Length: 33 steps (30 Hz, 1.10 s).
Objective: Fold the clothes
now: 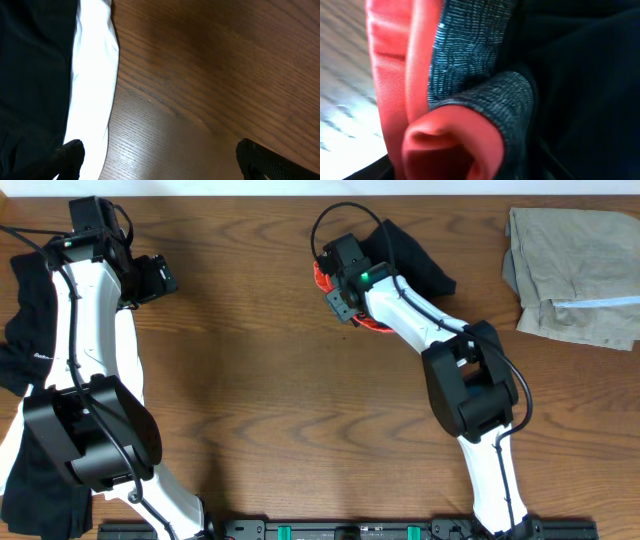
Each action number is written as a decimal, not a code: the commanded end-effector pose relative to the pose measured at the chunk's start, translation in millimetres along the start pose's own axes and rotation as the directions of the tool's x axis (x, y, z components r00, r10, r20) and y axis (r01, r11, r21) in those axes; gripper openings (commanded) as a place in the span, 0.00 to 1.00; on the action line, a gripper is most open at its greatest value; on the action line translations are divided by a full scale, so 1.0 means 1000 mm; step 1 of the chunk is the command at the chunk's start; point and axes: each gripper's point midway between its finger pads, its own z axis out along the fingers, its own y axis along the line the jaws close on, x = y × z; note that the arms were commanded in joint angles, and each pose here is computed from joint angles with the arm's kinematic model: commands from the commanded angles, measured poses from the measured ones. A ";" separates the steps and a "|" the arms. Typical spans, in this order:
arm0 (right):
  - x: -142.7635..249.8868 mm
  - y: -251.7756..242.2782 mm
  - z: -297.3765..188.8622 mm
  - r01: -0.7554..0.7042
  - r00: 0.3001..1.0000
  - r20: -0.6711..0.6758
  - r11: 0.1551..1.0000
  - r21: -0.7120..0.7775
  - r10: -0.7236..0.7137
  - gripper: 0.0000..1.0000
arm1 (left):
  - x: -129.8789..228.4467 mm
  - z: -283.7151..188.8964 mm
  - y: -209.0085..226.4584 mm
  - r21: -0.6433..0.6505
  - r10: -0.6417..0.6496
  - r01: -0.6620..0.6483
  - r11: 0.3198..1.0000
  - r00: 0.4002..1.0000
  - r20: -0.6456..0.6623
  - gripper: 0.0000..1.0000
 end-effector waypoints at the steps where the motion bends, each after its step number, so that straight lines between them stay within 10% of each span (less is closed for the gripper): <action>1: 0.022 -0.030 0.015 -0.050 0.997 -0.062 0.996 0.070 0.055 0.60 | 0.002 -0.002 0.004 -0.016 0.007 -0.007 1.000 1.000 0.000 0.98; 4: 0.029 -0.041 0.016 -0.069 0.994 -0.082 0.995 0.070 0.075 0.38 | 0.002 -0.002 0.004 -0.016 0.007 -0.007 1.000 1.000 0.000 0.98; 6: 0.032 -0.048 0.017 -0.078 0.992 -0.092 0.994 0.074 0.085 0.02 | 0.002 -0.002 0.004 -0.016 0.007 -0.007 1.000 1.000 0.000 0.98; 33: -0.064 -0.246 -0.247 -0.374 0.882 0.419 0.864 0.337 0.218 0.01 | 0.002 -0.002 0.004 -0.016 0.007 -0.007 1.000 1.000 0.001 0.98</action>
